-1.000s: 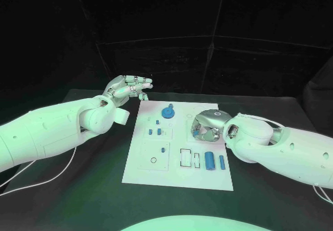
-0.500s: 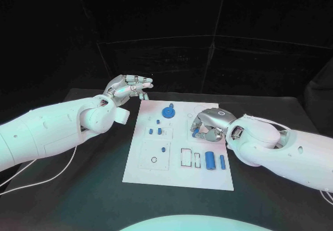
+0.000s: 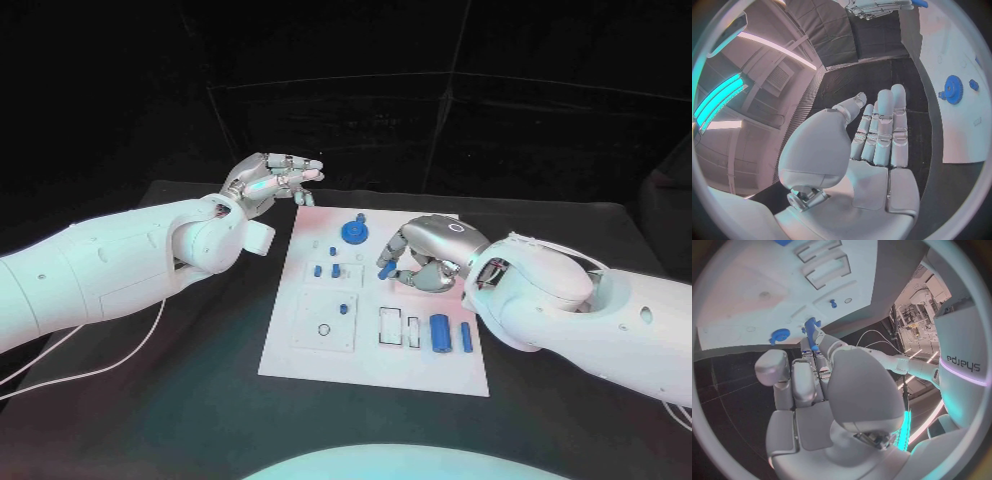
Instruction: Assemble the parts on the task board
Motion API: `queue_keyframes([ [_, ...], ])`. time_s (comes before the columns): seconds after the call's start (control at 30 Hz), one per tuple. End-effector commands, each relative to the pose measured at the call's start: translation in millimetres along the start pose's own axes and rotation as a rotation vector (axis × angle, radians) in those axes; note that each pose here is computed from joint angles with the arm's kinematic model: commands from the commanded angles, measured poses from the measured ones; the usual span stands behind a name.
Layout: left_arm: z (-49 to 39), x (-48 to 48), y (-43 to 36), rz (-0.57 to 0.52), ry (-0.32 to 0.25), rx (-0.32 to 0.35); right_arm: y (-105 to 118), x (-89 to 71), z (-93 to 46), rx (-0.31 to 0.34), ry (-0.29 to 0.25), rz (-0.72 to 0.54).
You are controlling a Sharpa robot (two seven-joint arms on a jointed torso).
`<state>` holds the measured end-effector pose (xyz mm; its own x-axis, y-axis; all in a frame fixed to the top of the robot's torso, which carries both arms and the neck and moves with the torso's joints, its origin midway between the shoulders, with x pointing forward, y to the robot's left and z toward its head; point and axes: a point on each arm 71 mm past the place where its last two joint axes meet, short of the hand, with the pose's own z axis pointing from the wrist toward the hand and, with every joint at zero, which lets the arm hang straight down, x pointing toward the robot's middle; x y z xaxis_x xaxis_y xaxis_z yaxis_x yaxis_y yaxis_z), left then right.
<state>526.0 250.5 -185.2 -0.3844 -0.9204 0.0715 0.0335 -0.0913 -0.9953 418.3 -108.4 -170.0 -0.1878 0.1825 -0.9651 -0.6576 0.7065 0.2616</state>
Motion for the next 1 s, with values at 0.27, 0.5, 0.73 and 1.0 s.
queue_keyframes([
  [0.27,1.7,2.8,-1.3,-0.009,0.013,0.007,43,18.8,32.3,-0.162,0.023,0.006],
  [0.5,2.2,4.3,-1.4,-0.012,0.018,0.008,57,45.4,40.8,-0.202,0.098,0.004],
  [0.73,2.0,4.2,-1.7,-0.012,0.018,0.01,63,59.4,44.7,-0.218,0.138,-0.002],
  [1.0,2.4,5.0,-1.6,-0.013,0.021,0.01,69,68.1,46.8,-0.231,0.155,0.0],
])
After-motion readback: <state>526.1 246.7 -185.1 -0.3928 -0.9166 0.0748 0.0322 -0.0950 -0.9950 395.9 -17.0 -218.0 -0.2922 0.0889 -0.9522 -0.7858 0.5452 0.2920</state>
